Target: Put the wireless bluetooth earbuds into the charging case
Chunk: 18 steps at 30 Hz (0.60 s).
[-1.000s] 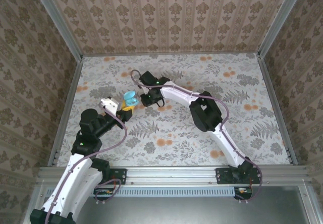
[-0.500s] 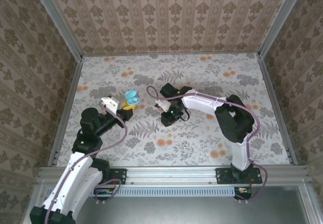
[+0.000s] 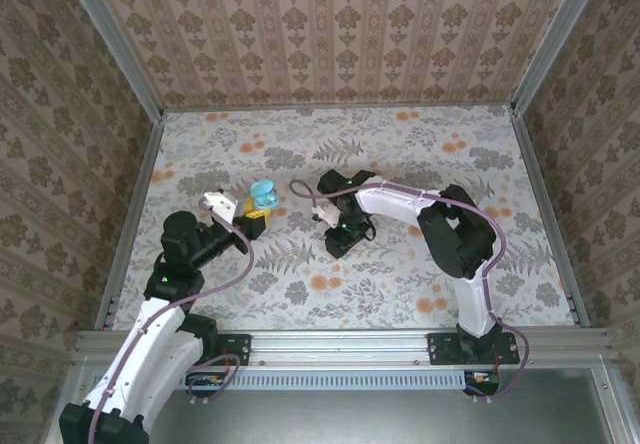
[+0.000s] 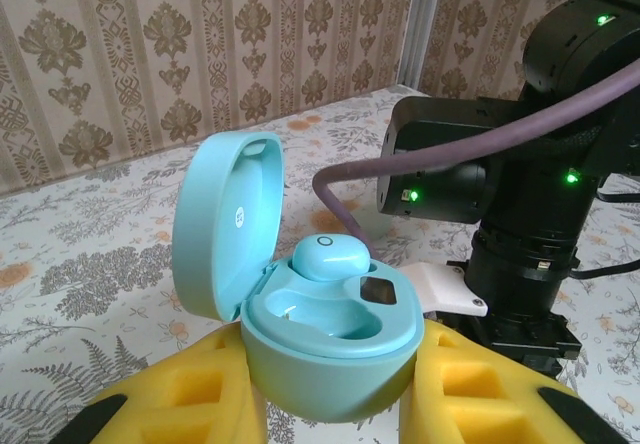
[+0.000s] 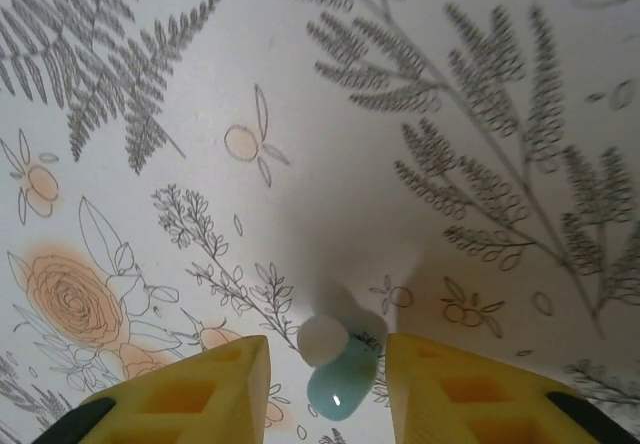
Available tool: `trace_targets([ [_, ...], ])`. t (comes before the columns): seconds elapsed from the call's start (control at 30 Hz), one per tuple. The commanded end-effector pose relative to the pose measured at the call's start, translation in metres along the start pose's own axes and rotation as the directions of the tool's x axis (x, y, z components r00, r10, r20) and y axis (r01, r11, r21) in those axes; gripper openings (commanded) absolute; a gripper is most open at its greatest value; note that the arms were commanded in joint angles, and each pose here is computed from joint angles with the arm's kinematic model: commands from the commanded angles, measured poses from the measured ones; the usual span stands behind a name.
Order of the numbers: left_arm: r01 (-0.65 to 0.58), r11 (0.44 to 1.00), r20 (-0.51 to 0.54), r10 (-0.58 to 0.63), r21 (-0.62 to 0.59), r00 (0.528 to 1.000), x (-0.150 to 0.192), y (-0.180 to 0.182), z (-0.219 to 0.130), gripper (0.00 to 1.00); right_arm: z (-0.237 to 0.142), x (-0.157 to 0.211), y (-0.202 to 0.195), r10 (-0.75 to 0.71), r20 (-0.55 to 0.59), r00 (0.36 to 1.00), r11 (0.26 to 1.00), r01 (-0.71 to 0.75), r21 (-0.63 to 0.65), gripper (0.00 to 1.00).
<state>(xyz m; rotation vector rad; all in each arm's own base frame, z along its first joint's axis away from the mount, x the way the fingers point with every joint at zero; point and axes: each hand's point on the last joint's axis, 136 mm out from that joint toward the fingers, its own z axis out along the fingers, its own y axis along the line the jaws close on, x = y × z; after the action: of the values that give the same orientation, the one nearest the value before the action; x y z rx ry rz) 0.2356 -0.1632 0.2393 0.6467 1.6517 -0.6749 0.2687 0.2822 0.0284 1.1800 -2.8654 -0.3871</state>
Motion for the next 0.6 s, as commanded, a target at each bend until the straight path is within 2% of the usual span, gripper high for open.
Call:
trace_targets([
  [0.0,-0.007,1.0,0.041,0.007,0.014,0.999,-0.012,-0.003,-0.003,0.23,-0.036,-0.008,-0.004,0.04,0.07,0.997,0.997,-0.044,0.064,0.38],
  [0.13,-0.01,1.0,0.047,0.009,0.015,0.999,-0.014,-0.003,-0.002,0.23,-0.065,-0.01,-0.008,0.177,0.168,0.97,0.976,-0.194,0.096,0.39],
  [0.2,-0.013,1.0,0.051,0.012,0.017,0.999,-0.016,-0.004,-0.002,0.23,-0.074,-0.008,-0.005,0.265,0.222,0.938,0.956,-0.285,0.065,0.39],
  [0.33,-0.014,1.0,0.051,0.013,0.023,0.999,-0.017,-0.004,-0.001,0.23,-0.076,-0.004,0.013,0.468,0.303,0.83,0.883,-0.454,-0.12,0.35],
  [0.4,-0.012,1.0,0.049,0.01,0.025,0.999,-0.017,-0.004,0.001,0.23,-0.069,-0.002,0.025,0.531,0.311,0.788,0.847,-0.49,-0.204,0.31],
  [0.47,-0.01,0.999,0.049,0.008,0.033,0.999,-0.016,-0.004,0.002,0.23,-0.059,-0.004,0.037,0.538,0.316,0.782,0.843,-0.488,-0.226,0.27],
  [0.57,-0.002,0.999,0.05,0.0,0.04,0.999,-0.017,-0.004,0.005,0.23,-0.037,-0.001,0.046,0.512,0.28,0.812,0.859,-0.482,-0.174,0.25],
])
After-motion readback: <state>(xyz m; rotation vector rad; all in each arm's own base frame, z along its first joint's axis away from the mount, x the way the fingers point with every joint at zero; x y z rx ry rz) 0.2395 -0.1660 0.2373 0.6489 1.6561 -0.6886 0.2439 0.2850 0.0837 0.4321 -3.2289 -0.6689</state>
